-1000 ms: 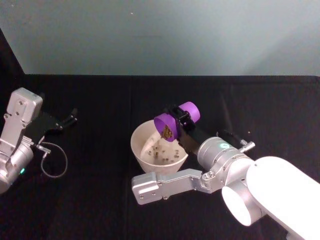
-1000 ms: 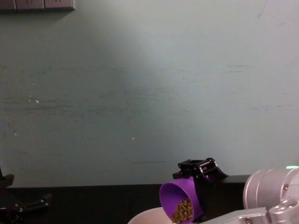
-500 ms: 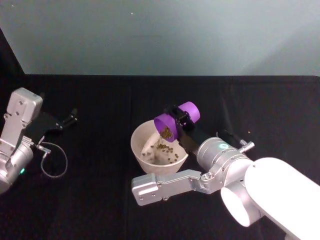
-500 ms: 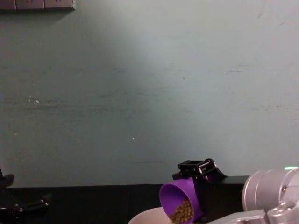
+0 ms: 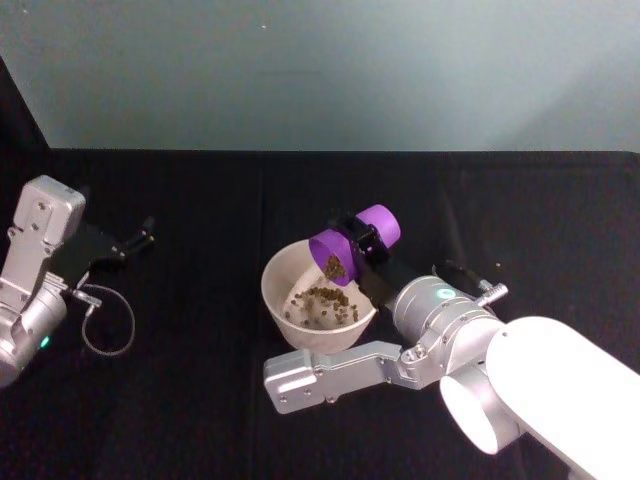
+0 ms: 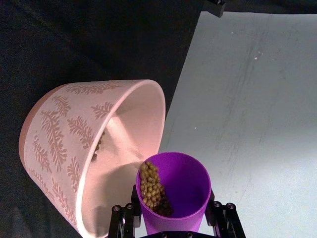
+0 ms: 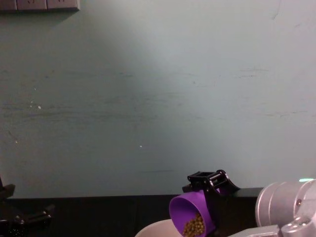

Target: Pick up the cup and pour the mung beans from the cup into the bowl.

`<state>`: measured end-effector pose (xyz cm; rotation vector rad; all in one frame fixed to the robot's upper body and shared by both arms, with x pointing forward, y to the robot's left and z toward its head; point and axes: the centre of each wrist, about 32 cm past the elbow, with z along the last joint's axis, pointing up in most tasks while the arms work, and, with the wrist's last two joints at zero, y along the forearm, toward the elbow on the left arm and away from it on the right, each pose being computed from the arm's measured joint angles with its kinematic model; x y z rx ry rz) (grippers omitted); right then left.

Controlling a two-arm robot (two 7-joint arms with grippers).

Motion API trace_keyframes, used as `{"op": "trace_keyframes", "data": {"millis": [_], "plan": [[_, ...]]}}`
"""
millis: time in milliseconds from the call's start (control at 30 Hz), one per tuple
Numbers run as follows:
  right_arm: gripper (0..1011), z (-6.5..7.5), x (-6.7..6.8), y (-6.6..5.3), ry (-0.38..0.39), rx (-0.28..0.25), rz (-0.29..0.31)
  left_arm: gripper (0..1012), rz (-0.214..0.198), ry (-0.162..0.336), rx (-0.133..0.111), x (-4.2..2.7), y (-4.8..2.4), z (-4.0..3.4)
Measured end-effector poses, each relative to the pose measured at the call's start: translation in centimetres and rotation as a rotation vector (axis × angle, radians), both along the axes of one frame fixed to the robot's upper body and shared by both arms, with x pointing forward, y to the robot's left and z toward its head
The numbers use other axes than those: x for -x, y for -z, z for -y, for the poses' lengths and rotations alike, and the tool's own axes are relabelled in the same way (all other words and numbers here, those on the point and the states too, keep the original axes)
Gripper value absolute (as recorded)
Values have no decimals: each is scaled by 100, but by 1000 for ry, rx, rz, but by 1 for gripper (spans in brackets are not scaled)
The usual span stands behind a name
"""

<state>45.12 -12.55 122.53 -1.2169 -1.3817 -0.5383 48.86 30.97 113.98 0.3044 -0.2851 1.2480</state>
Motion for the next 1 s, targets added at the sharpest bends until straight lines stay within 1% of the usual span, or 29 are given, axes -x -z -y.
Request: {"op": "trace_keyframes", "data": {"millis": [1000], "plan": [[718, 9, 10, -9, 1, 23, 13, 1000, 0, 0, 0, 0, 0, 0]]}}
